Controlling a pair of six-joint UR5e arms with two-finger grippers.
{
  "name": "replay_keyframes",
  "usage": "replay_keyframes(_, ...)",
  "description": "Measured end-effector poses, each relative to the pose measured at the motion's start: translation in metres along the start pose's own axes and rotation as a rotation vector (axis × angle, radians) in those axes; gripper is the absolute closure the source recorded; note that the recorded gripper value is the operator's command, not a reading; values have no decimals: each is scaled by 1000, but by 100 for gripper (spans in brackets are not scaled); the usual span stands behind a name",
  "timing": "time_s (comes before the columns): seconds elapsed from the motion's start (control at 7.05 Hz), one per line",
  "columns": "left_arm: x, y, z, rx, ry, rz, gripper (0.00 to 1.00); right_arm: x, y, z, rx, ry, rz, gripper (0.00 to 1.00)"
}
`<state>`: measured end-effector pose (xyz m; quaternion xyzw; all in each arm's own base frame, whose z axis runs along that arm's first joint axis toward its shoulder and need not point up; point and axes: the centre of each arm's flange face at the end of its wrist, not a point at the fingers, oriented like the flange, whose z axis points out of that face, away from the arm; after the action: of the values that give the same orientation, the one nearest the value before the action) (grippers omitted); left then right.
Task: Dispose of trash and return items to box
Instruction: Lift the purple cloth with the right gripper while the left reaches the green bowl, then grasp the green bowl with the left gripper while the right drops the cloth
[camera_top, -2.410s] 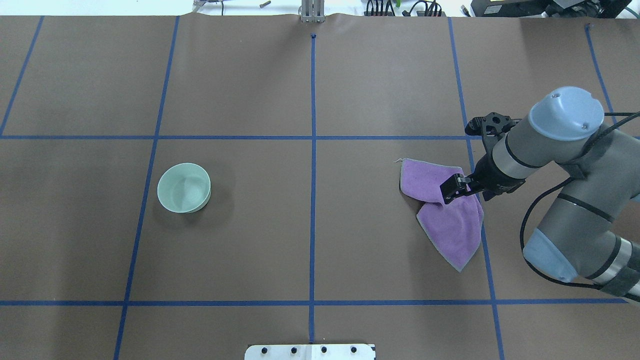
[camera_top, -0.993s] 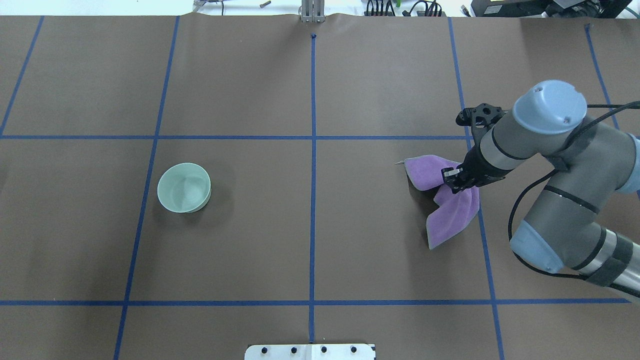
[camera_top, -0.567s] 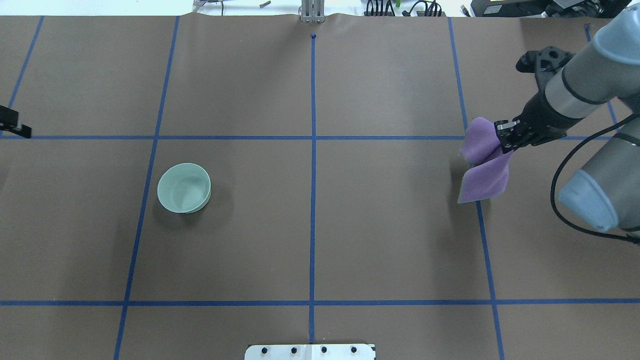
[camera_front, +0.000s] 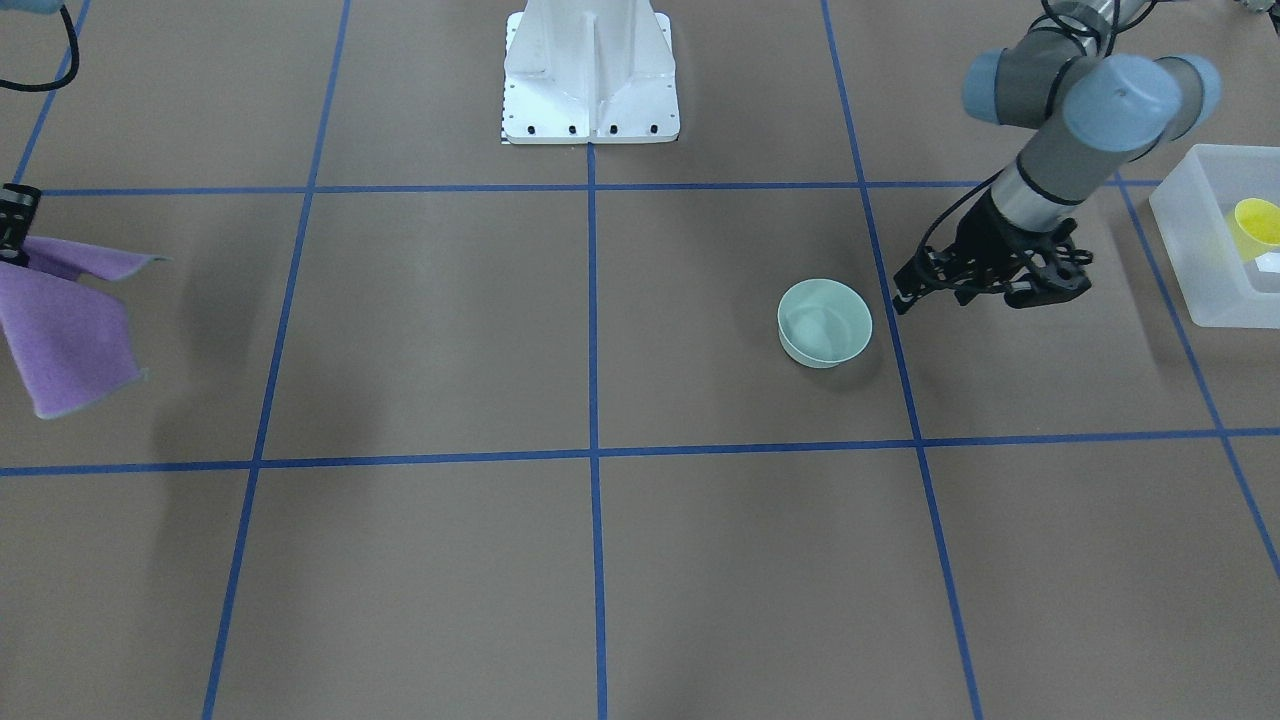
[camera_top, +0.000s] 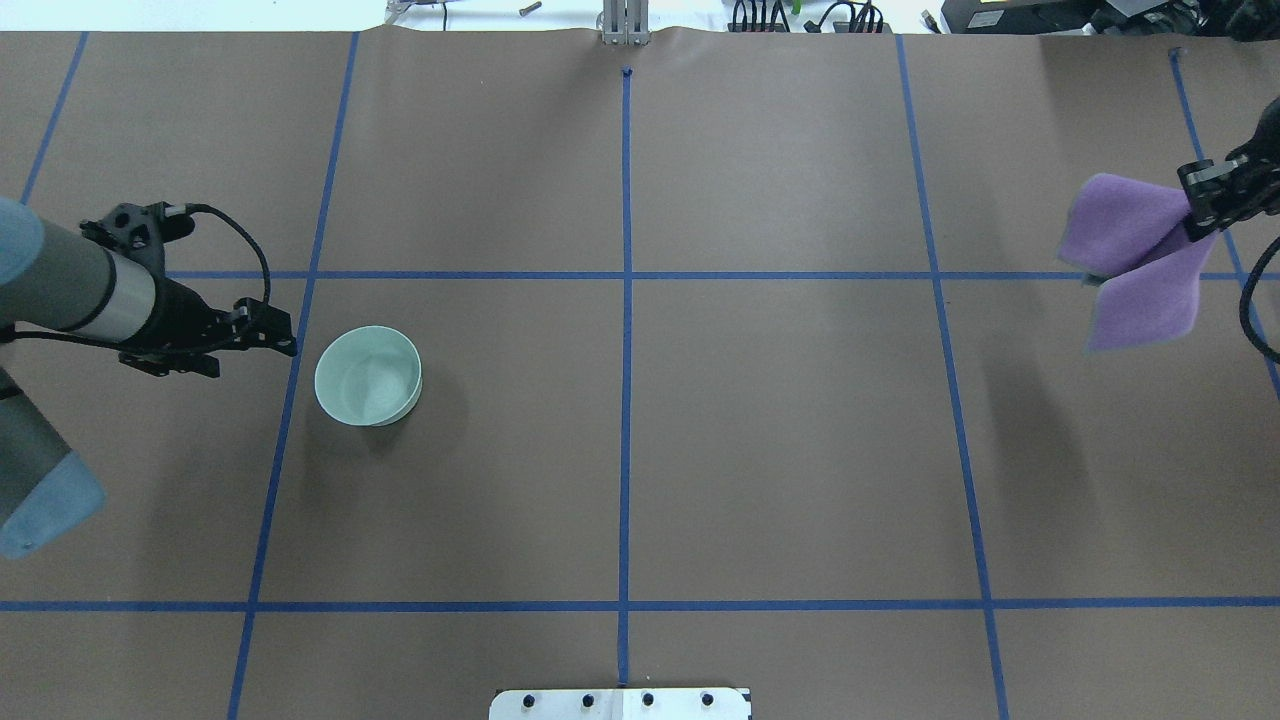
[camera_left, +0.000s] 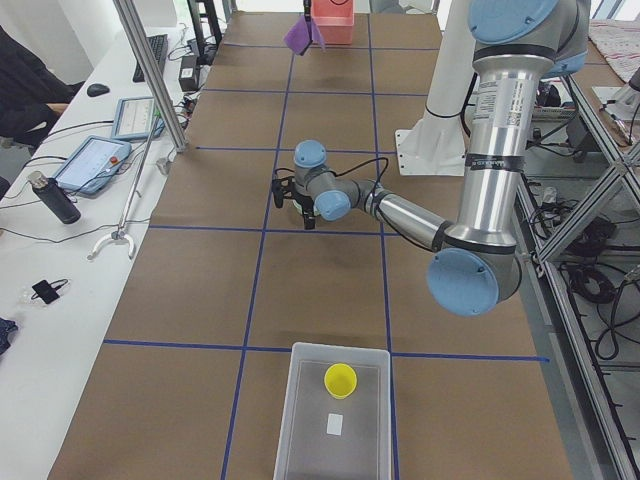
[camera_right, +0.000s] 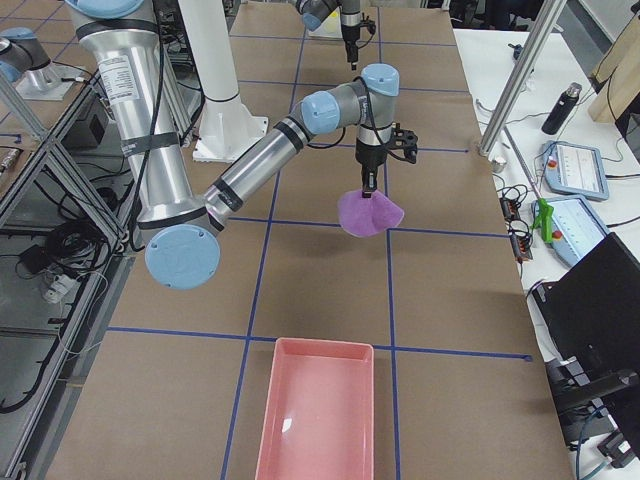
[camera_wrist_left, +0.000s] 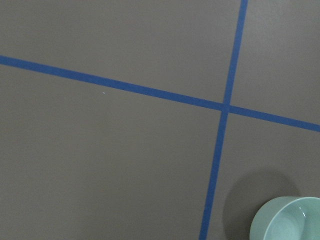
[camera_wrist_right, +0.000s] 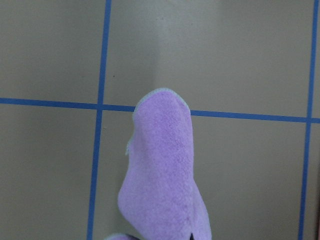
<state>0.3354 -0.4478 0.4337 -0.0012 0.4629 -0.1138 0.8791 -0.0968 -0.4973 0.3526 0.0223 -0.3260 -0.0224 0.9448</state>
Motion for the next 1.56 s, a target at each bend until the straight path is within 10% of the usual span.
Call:
replay_keyframes(0.14, 15, 8, 15, -6, -1, -2, 6, 25, 0, -12, -3, 16, -13, 100)
replay_keyframes(0.43, 34, 17, 34, -20, -5, 1, 82, 69, 4, -30, -15, 40, -36, 100)
replay_keyframes(0.57, 39, 19, 42, -25, -9, 3, 100, 87, 7, -33, -19, 51, -46, 100)
replay_keyframes(1.56, 63, 23, -13, -109, 58, -13, 100, 196, 52, -19, -69, 56, -82, 100)
